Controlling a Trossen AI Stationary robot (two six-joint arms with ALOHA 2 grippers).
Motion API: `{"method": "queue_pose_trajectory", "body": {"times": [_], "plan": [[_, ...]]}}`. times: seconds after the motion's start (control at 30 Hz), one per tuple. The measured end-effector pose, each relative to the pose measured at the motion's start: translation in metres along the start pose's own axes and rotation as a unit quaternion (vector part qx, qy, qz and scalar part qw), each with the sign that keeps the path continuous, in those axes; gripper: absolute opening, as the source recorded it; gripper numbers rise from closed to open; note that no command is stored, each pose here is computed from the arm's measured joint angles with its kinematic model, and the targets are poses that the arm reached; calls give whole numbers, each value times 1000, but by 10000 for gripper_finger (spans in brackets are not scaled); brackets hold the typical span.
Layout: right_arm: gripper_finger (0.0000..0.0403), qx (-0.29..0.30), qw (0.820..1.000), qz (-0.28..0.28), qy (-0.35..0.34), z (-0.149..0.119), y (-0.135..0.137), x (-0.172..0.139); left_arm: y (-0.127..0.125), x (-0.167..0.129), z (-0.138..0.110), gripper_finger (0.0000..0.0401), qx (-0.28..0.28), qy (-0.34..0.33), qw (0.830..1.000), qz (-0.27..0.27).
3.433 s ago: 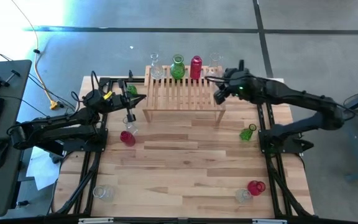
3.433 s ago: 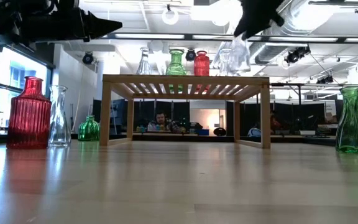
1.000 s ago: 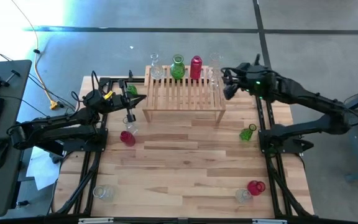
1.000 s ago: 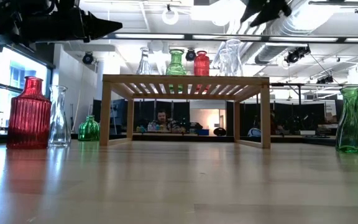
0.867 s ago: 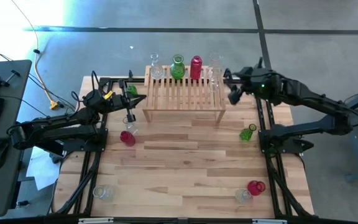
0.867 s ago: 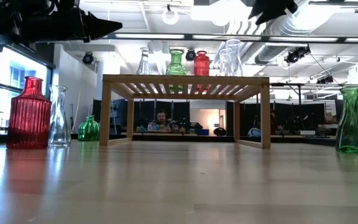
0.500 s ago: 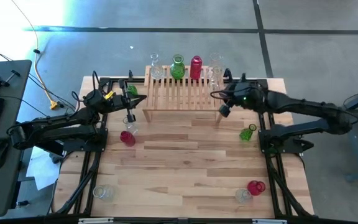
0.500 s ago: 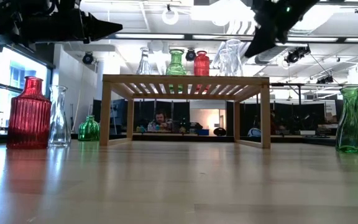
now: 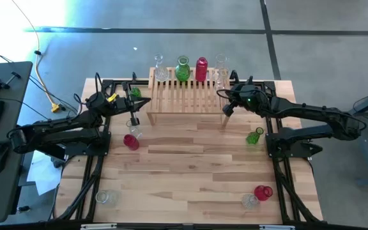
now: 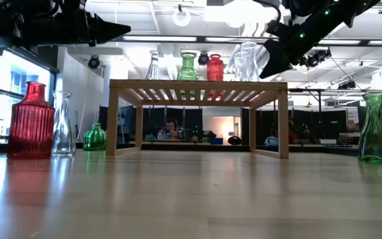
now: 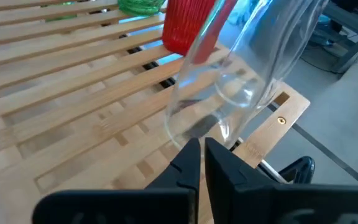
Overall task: Sort vases onto shelf
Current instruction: Put the transparent vase on the shelf aligned with the other transparent vase, then put the red vase on the shelf aligned with the other red vase
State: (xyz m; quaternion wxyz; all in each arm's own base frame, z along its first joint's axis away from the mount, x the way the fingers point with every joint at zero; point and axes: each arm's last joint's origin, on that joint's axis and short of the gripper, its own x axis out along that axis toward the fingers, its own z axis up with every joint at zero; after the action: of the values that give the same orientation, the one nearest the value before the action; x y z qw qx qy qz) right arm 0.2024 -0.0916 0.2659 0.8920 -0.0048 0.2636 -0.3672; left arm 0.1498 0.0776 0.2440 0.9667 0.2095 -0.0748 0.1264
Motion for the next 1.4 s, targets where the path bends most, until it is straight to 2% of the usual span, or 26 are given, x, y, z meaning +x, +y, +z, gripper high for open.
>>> {"method": "queue_pose_trajectory", "body": {"times": [0.47,0.73,1.07,1.4], "plan": [[0,7,1000,-6,3,-1,-1,23,0,0,0,0,0,1,1000,0],[0,-3,1000,4,-11,2,1,14,0,0,0,0,-1,1,1000,0],[0,-36,994,90,-46,4,25,-34,-1,0,-1,0,-13,2,1000,-13],[0,-69,978,188,-57,-2,66,-57,-5,0,-3,0,-20,2,998,-60]]}}
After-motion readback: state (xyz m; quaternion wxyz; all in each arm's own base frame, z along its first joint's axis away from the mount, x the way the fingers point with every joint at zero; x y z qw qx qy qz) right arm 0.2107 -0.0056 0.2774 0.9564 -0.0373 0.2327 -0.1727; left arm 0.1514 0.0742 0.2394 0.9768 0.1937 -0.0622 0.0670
